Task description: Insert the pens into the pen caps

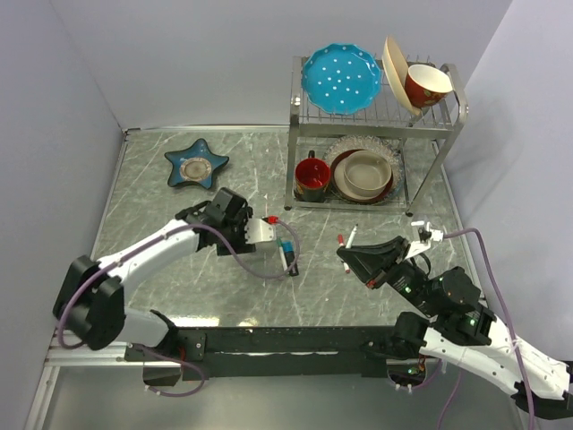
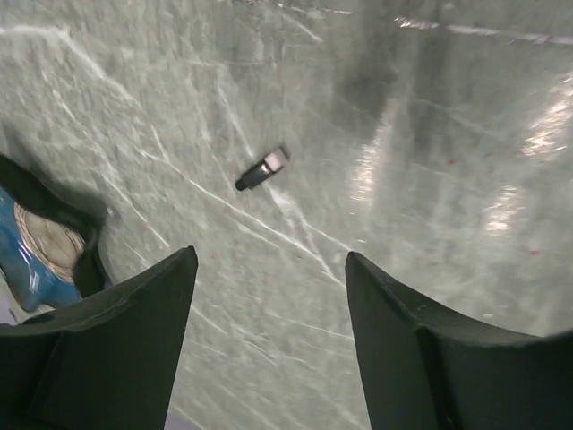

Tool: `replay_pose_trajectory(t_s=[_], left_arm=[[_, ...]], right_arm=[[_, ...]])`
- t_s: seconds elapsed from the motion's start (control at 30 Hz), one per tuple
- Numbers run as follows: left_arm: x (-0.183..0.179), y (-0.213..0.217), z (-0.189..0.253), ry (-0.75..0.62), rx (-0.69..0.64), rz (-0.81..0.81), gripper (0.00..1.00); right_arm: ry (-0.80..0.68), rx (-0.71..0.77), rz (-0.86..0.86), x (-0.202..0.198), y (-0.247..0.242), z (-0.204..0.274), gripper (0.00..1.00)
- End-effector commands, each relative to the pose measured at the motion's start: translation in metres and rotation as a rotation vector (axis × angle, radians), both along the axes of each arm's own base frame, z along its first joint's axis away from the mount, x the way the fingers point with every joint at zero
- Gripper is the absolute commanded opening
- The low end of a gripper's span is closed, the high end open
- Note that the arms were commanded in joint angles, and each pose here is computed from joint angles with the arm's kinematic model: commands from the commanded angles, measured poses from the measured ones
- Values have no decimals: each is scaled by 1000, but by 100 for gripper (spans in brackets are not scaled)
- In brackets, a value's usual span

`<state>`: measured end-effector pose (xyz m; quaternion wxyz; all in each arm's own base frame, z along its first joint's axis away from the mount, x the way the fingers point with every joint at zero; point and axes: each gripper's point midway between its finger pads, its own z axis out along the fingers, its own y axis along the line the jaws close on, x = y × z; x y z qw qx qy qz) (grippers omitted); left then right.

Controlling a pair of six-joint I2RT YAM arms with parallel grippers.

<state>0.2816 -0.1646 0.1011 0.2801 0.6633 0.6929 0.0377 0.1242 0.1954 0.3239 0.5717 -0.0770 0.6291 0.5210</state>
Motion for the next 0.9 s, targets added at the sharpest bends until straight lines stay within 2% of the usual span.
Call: replay_pose_trajectory(t_s=[0.0, 0.13, 0.37, 0.7, 0.87], left_arm=[[21, -18, 3, 1, 32, -173, 70], [34, -21, -24, 99, 99, -199, 67], [46, -18, -44, 167, 165, -211, 66], [49, -2, -70, 234, 209, -176, 62], [55, 12, -82, 239, 257, -149, 54]], right_arm=[[10, -22, -37, 2, -9, -5, 0], [1, -27, -56, 2, -16, 1, 0], [-10, -36, -93, 4, -26, 2, 0], [-21, -53, -141, 9, -34, 5, 0], [-21, -46, -147, 10, -35, 7, 0]])
